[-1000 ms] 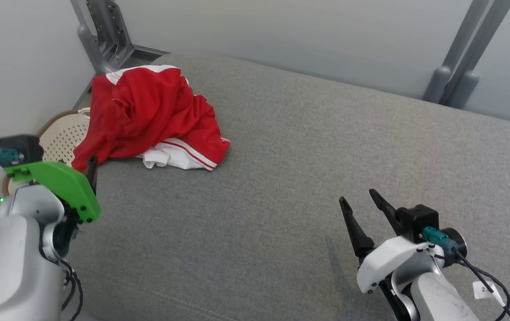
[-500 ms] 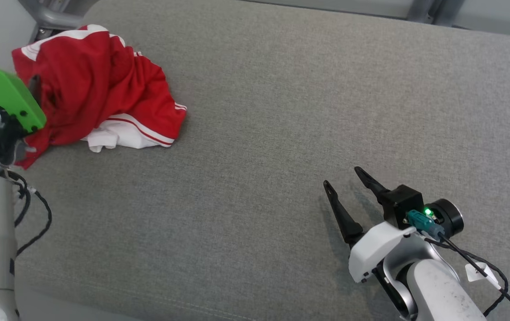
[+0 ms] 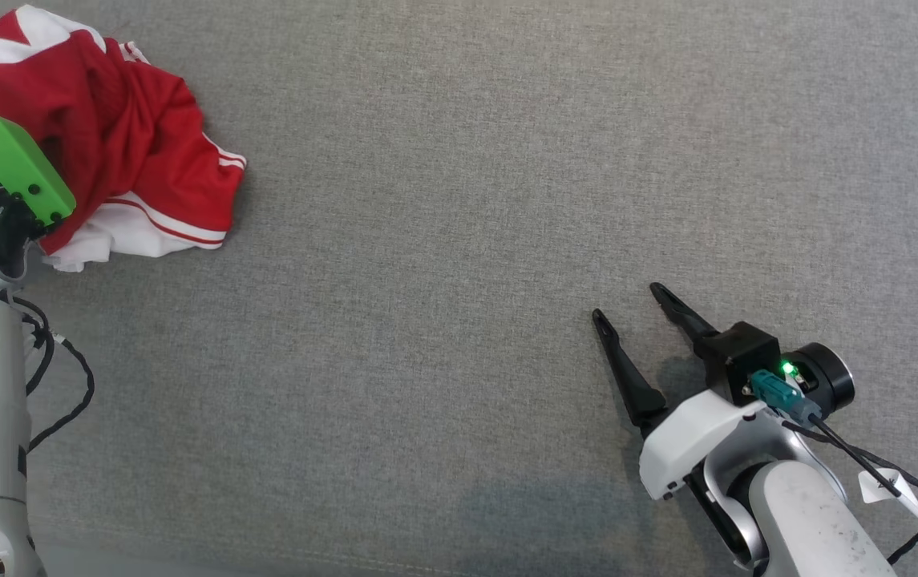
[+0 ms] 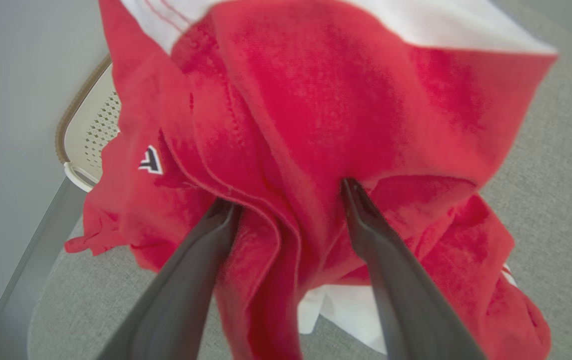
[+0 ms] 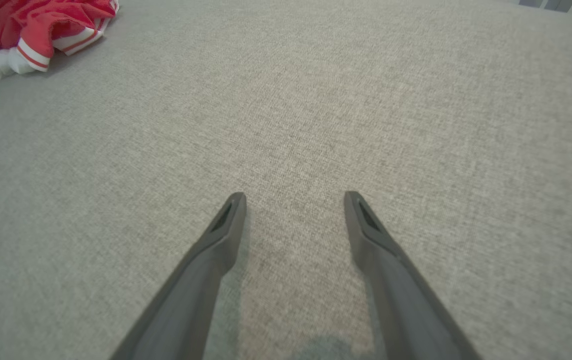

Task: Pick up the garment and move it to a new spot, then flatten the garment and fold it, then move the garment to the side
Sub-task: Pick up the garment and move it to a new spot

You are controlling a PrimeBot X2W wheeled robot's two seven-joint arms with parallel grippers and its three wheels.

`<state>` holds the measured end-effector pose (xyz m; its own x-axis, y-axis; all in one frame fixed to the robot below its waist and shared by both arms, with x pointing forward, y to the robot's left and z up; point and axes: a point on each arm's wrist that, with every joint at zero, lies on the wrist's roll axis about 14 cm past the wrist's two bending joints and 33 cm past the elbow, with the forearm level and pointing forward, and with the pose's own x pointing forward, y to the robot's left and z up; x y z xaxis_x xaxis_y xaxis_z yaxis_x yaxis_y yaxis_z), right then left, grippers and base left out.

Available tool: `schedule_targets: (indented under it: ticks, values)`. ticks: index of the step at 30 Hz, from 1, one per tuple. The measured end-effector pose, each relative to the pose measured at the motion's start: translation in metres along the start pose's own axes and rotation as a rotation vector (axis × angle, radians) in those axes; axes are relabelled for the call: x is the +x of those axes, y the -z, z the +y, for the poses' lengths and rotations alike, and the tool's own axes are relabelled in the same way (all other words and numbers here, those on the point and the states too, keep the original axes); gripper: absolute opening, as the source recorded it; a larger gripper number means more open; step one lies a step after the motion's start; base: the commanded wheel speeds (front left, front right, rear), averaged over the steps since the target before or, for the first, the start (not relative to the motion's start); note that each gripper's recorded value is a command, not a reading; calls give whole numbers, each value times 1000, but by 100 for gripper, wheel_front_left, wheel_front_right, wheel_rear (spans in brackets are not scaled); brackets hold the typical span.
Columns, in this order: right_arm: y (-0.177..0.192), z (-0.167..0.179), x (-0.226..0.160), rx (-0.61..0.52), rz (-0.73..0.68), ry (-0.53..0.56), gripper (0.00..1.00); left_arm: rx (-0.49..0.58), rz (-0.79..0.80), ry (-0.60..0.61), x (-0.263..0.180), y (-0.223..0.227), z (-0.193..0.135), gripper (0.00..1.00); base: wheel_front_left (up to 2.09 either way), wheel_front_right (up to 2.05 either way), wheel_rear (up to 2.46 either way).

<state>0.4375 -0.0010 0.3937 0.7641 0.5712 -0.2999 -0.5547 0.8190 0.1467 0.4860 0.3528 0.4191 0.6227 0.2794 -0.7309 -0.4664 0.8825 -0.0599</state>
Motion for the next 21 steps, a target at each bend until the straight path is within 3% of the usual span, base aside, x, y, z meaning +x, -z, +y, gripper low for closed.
schedule_targets:
  ticks: [1,2,4,12,21]
  values:
    - [2,-2,0,3,6,5,100,4,11,-6,3,4,0,100,0,0,0]
    - [3,-3,0,5,8,8,100,5,11,-12,6,5,-1,58,0,0,0]
    - [5,-4,1,9,10,9,100,14,-3,-16,8,5,-1,0,0,0,0]
    - [-5,9,-3,5,-14,-13,100,-6,-122,-6,-11,-21,1,0,0,0,0]
    - [-21,21,-25,16,-72,-1,100,49,-424,59,-78,-103,-16,0,0,0,0]
